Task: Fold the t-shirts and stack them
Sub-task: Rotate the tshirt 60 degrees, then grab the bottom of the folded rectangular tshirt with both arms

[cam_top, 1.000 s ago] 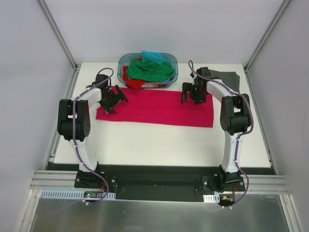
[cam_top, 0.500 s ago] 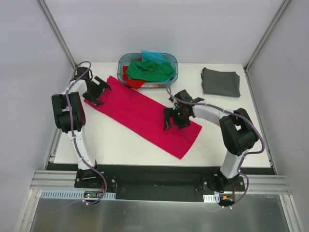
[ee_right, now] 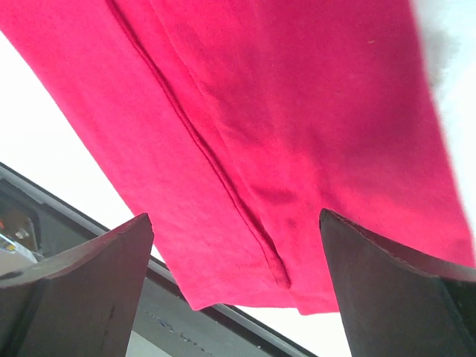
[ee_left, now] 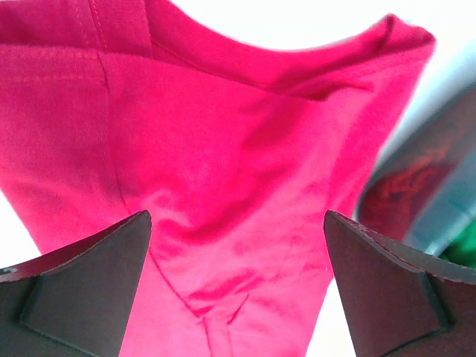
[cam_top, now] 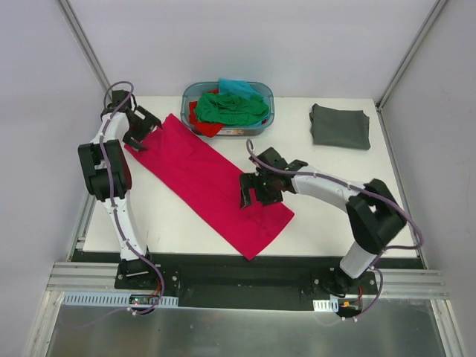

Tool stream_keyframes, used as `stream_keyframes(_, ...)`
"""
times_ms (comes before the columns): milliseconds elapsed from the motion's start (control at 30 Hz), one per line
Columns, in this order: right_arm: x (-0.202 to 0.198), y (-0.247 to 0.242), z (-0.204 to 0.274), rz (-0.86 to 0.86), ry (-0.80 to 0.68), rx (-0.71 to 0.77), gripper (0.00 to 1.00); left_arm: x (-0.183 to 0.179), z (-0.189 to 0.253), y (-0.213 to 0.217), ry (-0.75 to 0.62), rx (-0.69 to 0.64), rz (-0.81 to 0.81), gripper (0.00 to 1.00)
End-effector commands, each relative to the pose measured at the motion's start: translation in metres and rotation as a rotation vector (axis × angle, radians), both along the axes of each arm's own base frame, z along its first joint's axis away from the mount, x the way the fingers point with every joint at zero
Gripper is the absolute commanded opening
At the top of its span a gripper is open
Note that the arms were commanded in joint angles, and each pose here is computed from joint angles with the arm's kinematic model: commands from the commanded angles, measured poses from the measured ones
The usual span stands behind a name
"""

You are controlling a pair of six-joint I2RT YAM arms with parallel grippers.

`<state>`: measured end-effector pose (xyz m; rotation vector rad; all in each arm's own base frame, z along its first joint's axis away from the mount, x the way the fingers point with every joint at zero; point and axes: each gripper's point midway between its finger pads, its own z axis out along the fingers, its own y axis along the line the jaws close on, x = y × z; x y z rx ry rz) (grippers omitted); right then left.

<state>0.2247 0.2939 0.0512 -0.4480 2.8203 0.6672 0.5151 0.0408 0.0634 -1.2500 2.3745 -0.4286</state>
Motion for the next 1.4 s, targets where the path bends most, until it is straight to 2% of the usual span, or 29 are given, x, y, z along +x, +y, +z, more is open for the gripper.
stream_keyframes(0,0.022,-0.013,0.062,-0.128,-0.2,0.079,0.96,-0.015,0.117,-0.03,-0.227,0.094,-0.156,0.99)
stream_keyframes(133,0.015,-0.054,0.061,-0.258,-0.266,0.054,0.96,-0.07,0.166,-0.083,-0.332,0.143,-0.309,0.99)
stream_keyframes(267,0.007,-0.096,0.057,-0.434,-0.311,0.065,0.96,-0.147,0.165,-0.177,-0.401,0.177,-0.627,0.99)
stream_keyframes(367,-0.003,-0.117,0.054,-0.506,-0.322,0.083,0.96,-0.215,0.149,-0.247,-0.443,0.188,-0.901,0.99)
stream_keyframes(467,-0.011,-0.132,0.049,-0.578,-0.333,0.116,0.96,-0.276,0.121,-0.293,-0.435,0.224,-1.119,0.99)
stream_keyframes(533,-0.017,-0.138,0.044,-0.631,-0.326,0.14,0.96,-0.324,0.099,-0.325,-0.424,0.196,-1.301,0.99)
stream_keyframes(633,-0.024,-0.141,0.035,-0.674,-0.303,0.171,0.96,-0.369,0.062,-0.344,-0.335,0.211,-1.447,0.98)
stream_keyframes(700,-0.026,-0.14,0.032,-0.682,-0.296,0.193,0.96,-0.393,0.047,-0.356,-0.297,0.214,-1.538,0.93)
stream_keyframes(767,-0.026,-0.137,0.026,-0.691,-0.278,0.206,0.96,-0.406,0.034,-0.364,-0.273,0.256,-1.588,0.84)
stream_keyframes(900,-0.027,-0.134,0.015,-0.689,-0.234,0.18,0.96,-0.426,0.013,-0.377,-0.219,0.278,-1.665,0.81)
stream_keyframes(933,-0.027,-0.133,0.013,-0.688,-0.226,0.172,0.96,-0.43,0.007,-0.379,-0.202,0.287,-1.687,0.77)
stream_keyframes(1033,-0.026,-0.127,0.01,-0.669,-0.197,0.163,0.96,-0.434,-0.007,-0.383,-0.16,0.303,-1.713,0.68)
stream_keyframes(1100,-0.025,-0.123,0.007,-0.66,-0.177,0.162,0.96,-0.436,-0.016,-0.384,-0.128,0.304,-1.725,0.66)
stream_keyframes(1267,-0.027,-0.112,-0.001,-0.634,-0.125,0.18,0.96,-0.432,-0.032,-0.386,-0.093,0.33,-1.695,0.5)
stream_keyframes(1367,-0.026,-0.107,-0.006,-0.626,-0.106,0.192,0.97,-0.429,-0.045,-0.382,-0.063,0.368,-1.684,0.45)
